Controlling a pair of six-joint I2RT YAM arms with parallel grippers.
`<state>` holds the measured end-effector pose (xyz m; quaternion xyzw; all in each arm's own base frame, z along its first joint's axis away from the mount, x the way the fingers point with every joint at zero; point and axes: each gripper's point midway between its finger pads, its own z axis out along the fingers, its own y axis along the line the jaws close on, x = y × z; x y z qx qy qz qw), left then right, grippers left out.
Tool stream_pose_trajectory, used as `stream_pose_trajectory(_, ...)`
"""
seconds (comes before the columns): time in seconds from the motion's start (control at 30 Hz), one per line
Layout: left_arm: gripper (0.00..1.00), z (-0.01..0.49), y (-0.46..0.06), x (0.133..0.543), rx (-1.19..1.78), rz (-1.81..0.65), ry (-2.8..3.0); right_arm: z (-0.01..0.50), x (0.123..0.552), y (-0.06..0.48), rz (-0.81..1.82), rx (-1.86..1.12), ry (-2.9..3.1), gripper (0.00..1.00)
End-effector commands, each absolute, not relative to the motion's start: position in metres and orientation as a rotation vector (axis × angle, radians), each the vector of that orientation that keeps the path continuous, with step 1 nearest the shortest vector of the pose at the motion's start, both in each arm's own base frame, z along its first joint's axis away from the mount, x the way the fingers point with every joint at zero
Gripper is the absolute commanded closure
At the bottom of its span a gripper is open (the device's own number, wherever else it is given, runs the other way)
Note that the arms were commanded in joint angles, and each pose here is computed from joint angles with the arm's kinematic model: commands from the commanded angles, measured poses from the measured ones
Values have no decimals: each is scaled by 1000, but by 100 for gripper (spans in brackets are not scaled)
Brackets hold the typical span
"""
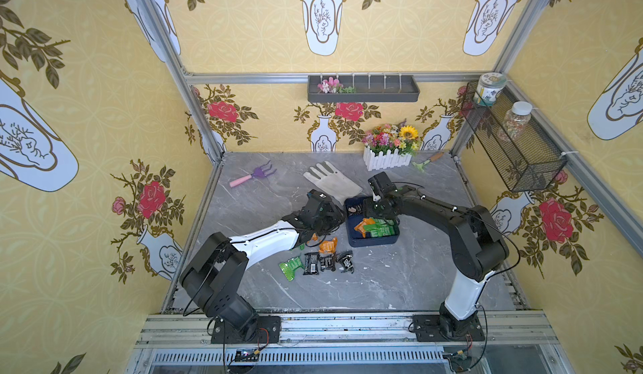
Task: Take the cookies out of the storage box
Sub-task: Pick up the cookie from the storage box.
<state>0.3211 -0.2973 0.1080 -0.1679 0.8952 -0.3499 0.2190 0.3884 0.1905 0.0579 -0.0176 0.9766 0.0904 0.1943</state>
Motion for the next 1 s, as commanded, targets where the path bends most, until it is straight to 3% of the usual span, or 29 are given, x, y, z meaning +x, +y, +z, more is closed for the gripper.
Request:
stream_pose_trajectory(0.0, 48, 99, -306, 317, -487, -1007, 2495, 51, 395, 188, 162, -213, 2750, 36)
stream_pose_trajectory(0.47, 60, 77, -314, 308, -486, -1026, 2546, 45, 421, 175, 81, -197, 2743, 39)
stream_pose_trajectory(0.97, 65, 68, -318, 306, -488, -1029, 2569, 23, 429, 175, 115, -191, 2795, 43)
